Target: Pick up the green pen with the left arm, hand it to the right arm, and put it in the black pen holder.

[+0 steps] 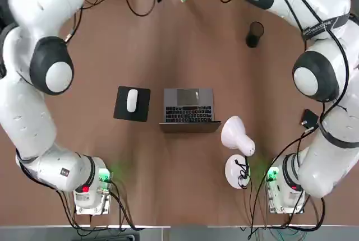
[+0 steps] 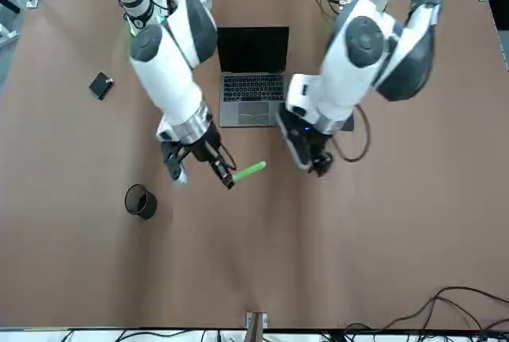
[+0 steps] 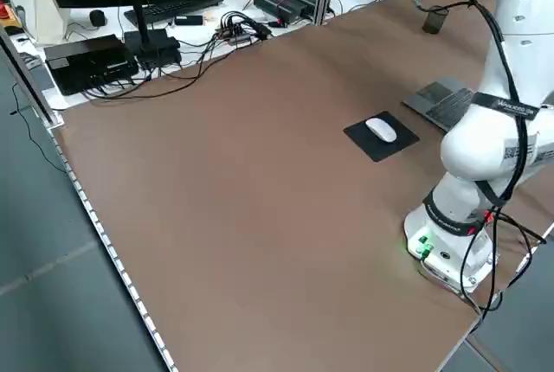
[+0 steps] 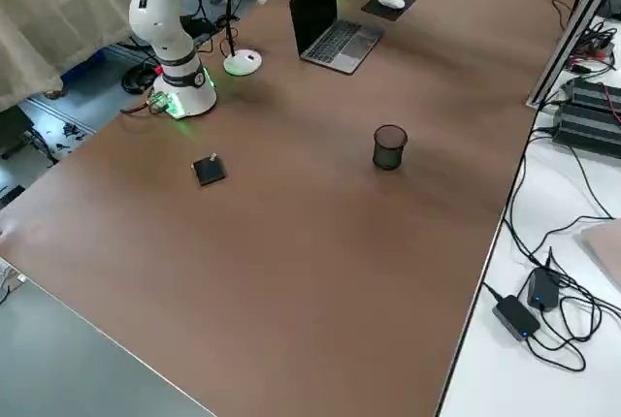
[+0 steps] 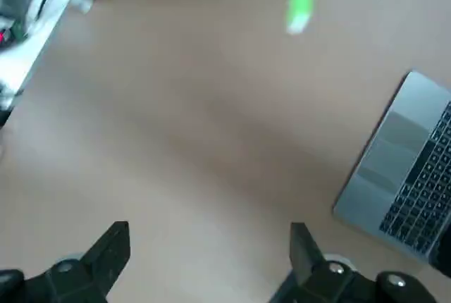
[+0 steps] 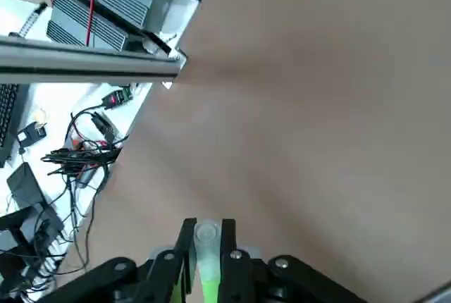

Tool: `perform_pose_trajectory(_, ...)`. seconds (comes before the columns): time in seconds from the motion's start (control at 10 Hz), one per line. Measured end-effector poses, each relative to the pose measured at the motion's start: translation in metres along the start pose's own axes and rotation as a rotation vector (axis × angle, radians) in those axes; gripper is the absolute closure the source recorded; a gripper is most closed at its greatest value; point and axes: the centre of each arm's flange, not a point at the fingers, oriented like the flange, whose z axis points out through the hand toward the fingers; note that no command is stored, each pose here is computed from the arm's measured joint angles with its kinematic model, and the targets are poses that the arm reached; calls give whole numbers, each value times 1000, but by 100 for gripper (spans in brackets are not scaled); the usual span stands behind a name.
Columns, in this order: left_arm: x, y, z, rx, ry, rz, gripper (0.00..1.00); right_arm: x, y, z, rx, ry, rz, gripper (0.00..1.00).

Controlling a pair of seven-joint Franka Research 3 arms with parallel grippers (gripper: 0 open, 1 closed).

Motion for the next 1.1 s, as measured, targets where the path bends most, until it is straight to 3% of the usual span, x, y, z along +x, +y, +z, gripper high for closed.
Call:
perform_pose_trajectory(0.3, -75, -44, -70, 14, -71, -385, 0, 77, 28, -2, -73, 13, -326, 83)
perform_pose_trajectory(0.6, -137, -57, -137, 55, -80, -618, 0, 165, 77, 0, -127, -2, -536, 83)
perform_pose_trajectory(0.9, -185, -90, -137, 53, -102, -776, 0, 222, 116, -3, -128, -24, -796, 83)
perform_pose_trajectory(1.1, -201, -104, -126, 58, -100, -864, 0, 254, 145, -3, -119, 15, -1004, 83)
